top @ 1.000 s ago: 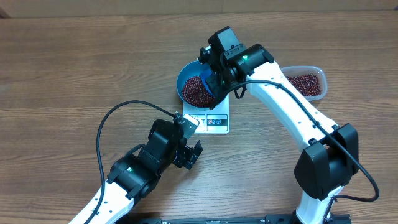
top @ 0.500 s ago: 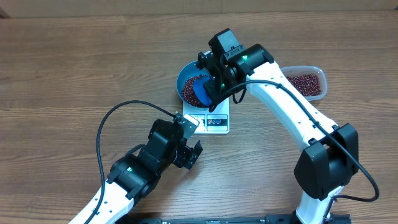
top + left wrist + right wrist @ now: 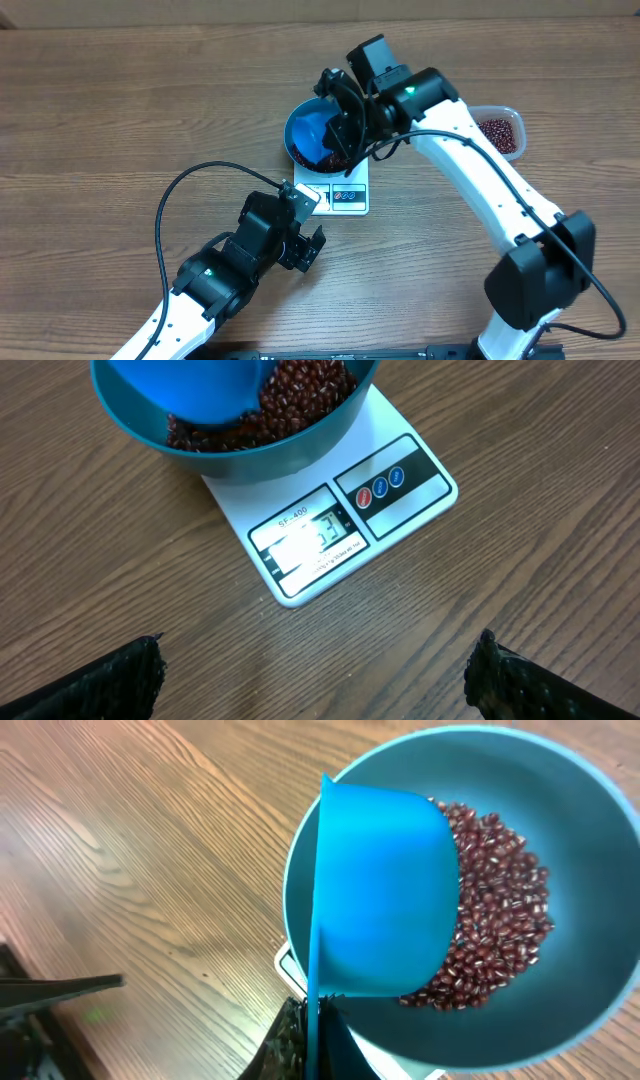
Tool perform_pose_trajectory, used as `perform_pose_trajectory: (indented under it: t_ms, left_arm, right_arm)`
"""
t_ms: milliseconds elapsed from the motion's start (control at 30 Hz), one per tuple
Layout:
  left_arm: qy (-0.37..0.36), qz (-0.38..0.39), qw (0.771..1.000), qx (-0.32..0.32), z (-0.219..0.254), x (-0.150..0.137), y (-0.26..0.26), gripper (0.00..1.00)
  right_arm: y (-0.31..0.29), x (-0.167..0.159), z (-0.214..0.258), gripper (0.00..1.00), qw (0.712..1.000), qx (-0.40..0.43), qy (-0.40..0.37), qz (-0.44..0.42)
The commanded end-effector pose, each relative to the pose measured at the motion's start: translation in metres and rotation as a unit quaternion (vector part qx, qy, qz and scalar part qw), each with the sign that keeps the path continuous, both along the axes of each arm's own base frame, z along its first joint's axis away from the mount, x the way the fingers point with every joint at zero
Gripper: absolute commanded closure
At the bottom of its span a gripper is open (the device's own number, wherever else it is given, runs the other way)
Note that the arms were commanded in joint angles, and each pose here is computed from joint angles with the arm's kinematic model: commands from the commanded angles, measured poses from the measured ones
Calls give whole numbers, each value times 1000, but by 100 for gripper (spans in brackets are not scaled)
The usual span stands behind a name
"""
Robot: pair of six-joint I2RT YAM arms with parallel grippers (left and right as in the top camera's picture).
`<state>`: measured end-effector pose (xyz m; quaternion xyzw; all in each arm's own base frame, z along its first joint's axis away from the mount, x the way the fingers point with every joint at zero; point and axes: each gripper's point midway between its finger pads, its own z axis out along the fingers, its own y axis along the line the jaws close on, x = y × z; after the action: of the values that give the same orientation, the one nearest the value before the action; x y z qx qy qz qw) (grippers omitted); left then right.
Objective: Scoop item into bowl and weigh 150g on scale
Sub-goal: 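Carry the filled scoop over the teal bowl and tip beans in, then lower the blue scoop into the teal bowl and shake out beans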
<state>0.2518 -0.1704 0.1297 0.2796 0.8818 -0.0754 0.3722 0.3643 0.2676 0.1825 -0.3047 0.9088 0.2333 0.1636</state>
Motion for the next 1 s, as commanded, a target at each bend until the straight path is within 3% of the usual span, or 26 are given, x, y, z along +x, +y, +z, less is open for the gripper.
perform_pose_trajectory:
  t_ms: [0,367,600,967]
  left_arm:
    - [3,6,1000,5,-4,1,3,0]
    - [3,6,1000,5,-4,1,3,1]
    - [3,6,1000,5,-4,0,3,0]
    - [3,6,1000,5,-4,1,3,0]
  right_arm:
    - [-7,5,39,96,999,35,-28,-24]
    - [-23,14,53,96,997,42,-47,-44]
    - [-50,32,41,96,992,-36,-83,-90]
    - [-56,30,7,96,991,-67,-71,-88]
